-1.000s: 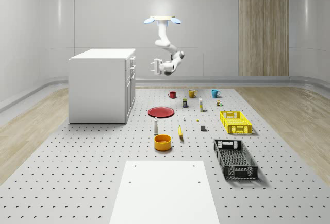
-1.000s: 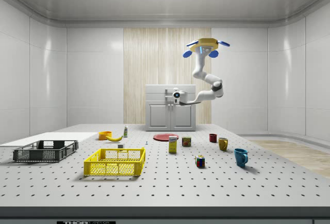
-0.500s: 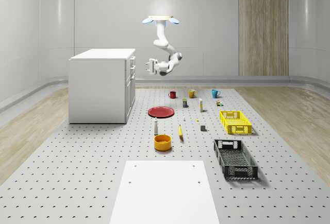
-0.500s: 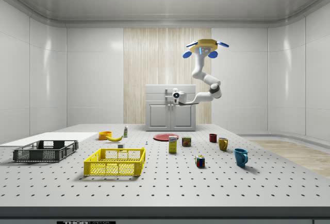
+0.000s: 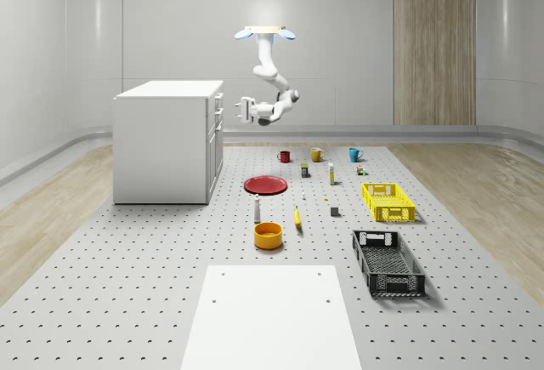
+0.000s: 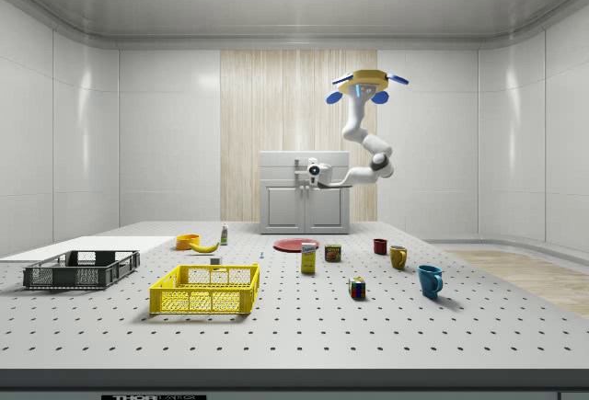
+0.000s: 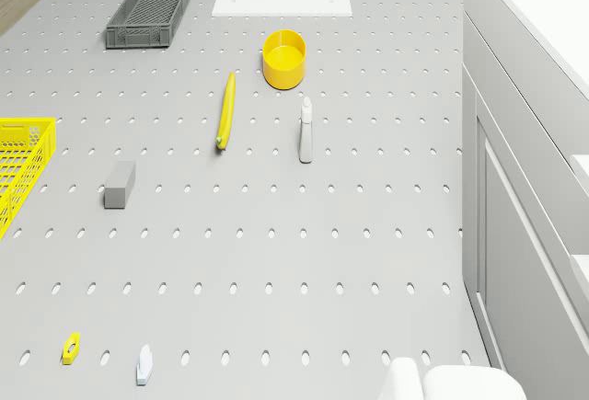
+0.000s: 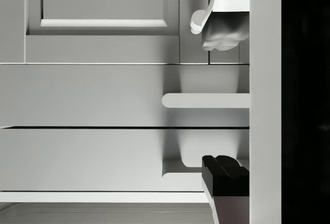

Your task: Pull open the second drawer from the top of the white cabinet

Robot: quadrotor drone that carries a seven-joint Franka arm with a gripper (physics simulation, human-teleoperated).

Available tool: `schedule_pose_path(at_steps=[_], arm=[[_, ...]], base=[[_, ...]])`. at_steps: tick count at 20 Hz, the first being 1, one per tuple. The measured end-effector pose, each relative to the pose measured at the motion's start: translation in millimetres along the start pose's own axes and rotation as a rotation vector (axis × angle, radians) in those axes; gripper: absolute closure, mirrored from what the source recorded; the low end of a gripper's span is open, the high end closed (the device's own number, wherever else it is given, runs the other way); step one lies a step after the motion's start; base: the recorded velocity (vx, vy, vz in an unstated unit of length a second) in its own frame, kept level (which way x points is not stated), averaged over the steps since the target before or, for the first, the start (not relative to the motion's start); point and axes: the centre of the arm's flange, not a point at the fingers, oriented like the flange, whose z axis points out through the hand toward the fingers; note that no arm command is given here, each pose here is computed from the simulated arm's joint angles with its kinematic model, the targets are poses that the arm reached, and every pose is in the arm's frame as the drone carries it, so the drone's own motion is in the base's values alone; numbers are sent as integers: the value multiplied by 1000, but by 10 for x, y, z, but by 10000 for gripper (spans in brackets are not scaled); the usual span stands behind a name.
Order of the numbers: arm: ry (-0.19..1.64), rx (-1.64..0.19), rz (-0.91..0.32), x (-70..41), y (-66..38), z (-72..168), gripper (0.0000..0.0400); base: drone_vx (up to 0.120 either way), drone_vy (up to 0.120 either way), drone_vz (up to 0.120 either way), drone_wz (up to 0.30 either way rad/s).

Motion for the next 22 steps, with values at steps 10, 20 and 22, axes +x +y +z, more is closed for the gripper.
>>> schedule_pose_path(at_steps=[10, 20, 22], arm=[[0, 0, 0, -136, -136, 228, 100], [0, 0, 0, -116, -116, 458, 100], [0, 0, 0, -89, -90, 471, 100]], base=[[0, 0, 0, 0], [0, 0, 0, 0], [0, 0, 0, 0]])
